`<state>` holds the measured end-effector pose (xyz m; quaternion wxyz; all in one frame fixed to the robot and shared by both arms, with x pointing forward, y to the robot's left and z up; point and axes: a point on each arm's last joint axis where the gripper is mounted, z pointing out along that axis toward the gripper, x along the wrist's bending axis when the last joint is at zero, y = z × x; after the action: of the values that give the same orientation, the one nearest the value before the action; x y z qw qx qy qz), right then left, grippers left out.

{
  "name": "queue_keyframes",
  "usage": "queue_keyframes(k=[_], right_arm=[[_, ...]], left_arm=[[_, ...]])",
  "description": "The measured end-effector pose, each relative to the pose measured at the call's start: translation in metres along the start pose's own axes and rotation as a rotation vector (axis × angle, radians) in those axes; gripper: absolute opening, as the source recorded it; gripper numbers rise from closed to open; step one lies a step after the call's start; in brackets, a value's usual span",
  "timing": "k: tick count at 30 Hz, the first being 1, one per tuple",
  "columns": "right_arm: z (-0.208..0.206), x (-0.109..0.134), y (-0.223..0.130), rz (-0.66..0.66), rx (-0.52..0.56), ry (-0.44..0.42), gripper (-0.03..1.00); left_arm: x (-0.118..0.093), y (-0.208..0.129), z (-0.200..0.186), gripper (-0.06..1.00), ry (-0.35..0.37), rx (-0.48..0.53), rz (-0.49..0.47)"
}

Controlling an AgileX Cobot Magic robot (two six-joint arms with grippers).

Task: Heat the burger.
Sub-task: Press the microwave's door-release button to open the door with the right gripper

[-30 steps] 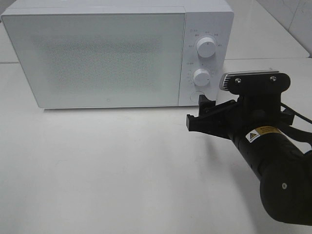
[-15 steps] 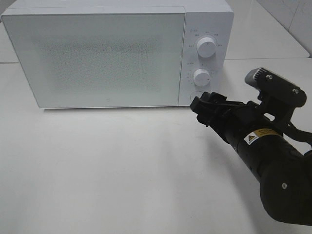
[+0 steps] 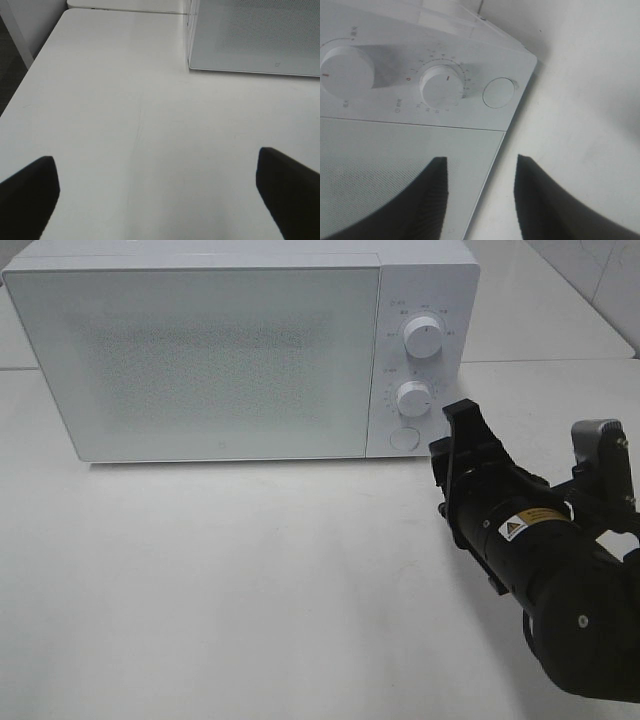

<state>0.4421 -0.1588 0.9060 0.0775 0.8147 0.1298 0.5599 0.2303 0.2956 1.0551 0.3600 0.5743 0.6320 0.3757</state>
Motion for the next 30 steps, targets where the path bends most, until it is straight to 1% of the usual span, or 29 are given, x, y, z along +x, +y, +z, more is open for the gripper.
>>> queue_keyframes(k=[2,3,4,5,6,7,8,9,11,20,26,28,30], right_arm=[[0.0,-0.002,-0.002,0.141,0.015,-0.028,0.29],[0.0,-0.002,-0.002,0.141,0.015,-0.028,0.29],[0.0,-0.003,-0.002,0.164,0.017,-0.032,0.25],[0.0,-0.003,-0.002,0.192,0.016,-0.032,0.17],[0.0,-0.003,-0.002,0.192,0.016,-0.032,0.17],[0.0,-0.003,-0.002,0.201,0.017,-0.033,0.13],[0.001,-0.002,-0.002,0.209,0.017,-0.037,0.07],[0.001,-0.002,-0.002,0.209,0.017,-0.037,0.07],[0.004,-0.001,0.001,0.222,0.004,-0.041,0.01],[0.013,-0.001,0.012,0.252,-0.043,-0.055,0.0],[0.021,0.005,0.012,0.275,-0.04,-0.063,0.0],[0.034,0.008,0.006,0.289,-0.025,-0.066,0.0],[0.037,0.007,0.004,0.29,-0.022,-0.075,0.0]], left_arm=[[0.0,0.0,0.0,0.99,0.0,0.0,0.0],[0.0,0.0,0.0,0.99,0.0,0.0,0.0],[0.0,0.0,0.0,0.99,0.0,0.0,0.0],[0.0,0.0,0.0,0.99,0.0,0.0,0.0],[0.0,0.0,0.0,0.99,0.0,0.0,0.0],[0.0,0.0,0.0,0.99,0.0,0.0,0.0],[0.0,0.0,0.0,0.99,0.0,0.0,0.0],[0.0,0.0,0.0,0.99,0.0,0.0,0.0],[0.0,0.0,0.0,0.99,0.0,0.0,0.0],[0.0,0.0,0.0,0.99,0.0,0.0,0.0],[0.0,0.0,0.0,0.99,0.0,0.0,0.0],[0.0,0.0,0.0,0.99,0.0,0.0,0.0],[0.0,0.0,0.0,0.99,0.0,0.0,0.0]])
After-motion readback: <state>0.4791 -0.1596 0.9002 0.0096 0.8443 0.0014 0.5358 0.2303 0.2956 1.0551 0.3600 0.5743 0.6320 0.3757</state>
